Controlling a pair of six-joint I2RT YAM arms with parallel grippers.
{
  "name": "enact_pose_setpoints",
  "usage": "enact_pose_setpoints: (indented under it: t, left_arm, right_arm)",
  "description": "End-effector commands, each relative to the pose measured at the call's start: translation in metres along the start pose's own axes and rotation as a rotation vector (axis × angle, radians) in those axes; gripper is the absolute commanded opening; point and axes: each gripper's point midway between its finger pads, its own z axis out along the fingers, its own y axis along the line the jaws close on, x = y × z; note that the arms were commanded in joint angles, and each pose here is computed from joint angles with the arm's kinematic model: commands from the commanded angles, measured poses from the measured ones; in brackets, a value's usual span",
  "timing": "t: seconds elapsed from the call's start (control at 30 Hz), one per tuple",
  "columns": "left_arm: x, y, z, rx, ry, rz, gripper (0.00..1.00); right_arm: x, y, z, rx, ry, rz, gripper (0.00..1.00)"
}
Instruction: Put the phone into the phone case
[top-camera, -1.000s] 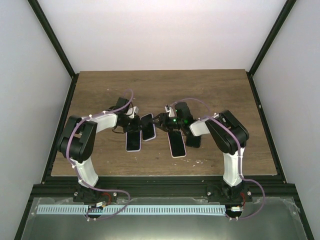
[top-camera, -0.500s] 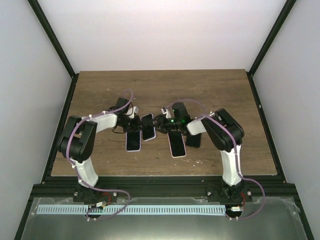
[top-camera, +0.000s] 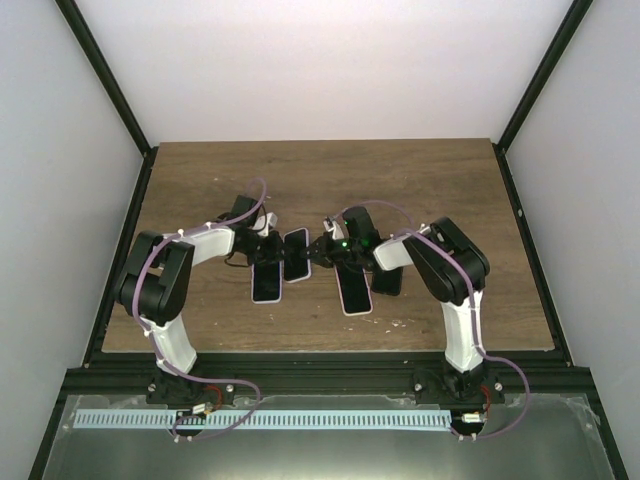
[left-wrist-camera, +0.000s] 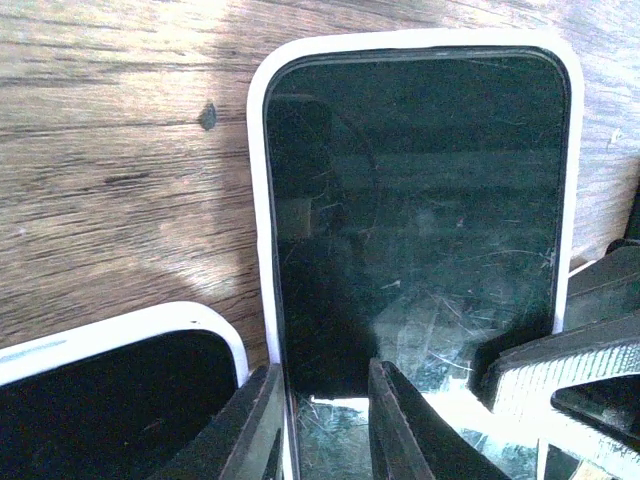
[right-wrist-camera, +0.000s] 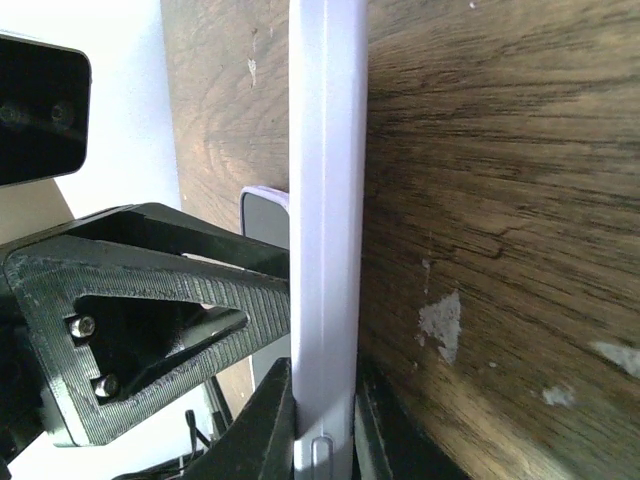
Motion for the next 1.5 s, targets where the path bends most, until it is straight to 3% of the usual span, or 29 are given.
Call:
enact_pose_setpoints:
  t: [0.0, 0.13, 0.37, 0.73, 0.97, 1.3, 1.47]
  left_arm:
    - [0.002, -0.01, -0.004, 0.031, -0.004, 0.011, 0.29]
    - [-0.005, -0.024, -0.018, 0.062, -0.03, 0.016, 0.35]
    - [-0.014, -0.067, -0.065, 0.211, -0.092, 0.051, 0.54]
    - [0.036, -0.118, -0.122, 0.586, -0.046, 0.126, 0.65]
    - [0.053, -0.133, -0.142, 0.732, -0.047, 0.111, 0.65]
    - [0.064, -0.139, -0.143, 0.843, -0.009, 0.09, 0.55]
    - [0.066, -0.141, -0.144, 0.863, -0.005, 0.077, 0.41]
  right_arm:
    - [0.005, 0.029, -0.003, -0.025, -0.002, -0.102, 0.08]
    - [0.001, 0.032, -0.013, 0.001, -0.037, -0.132, 0.03]
    - [0.004, 0.061, -0.045, -0.056, -0.053, -0.202, 0.02]
    - [0.023, 0.124, -0.109, -0.278, -0.08, -0.218, 0.04]
    - [0.035, 0.16, -0.13, -0.461, -0.07, -0.2, 0.05]
    - [0.03, 0.176, -0.139, -0.493, -0.104, -0.19, 0.05]
    - [0.028, 0.174, -0.138, -0.49, -0.11, -0.176, 0.05]
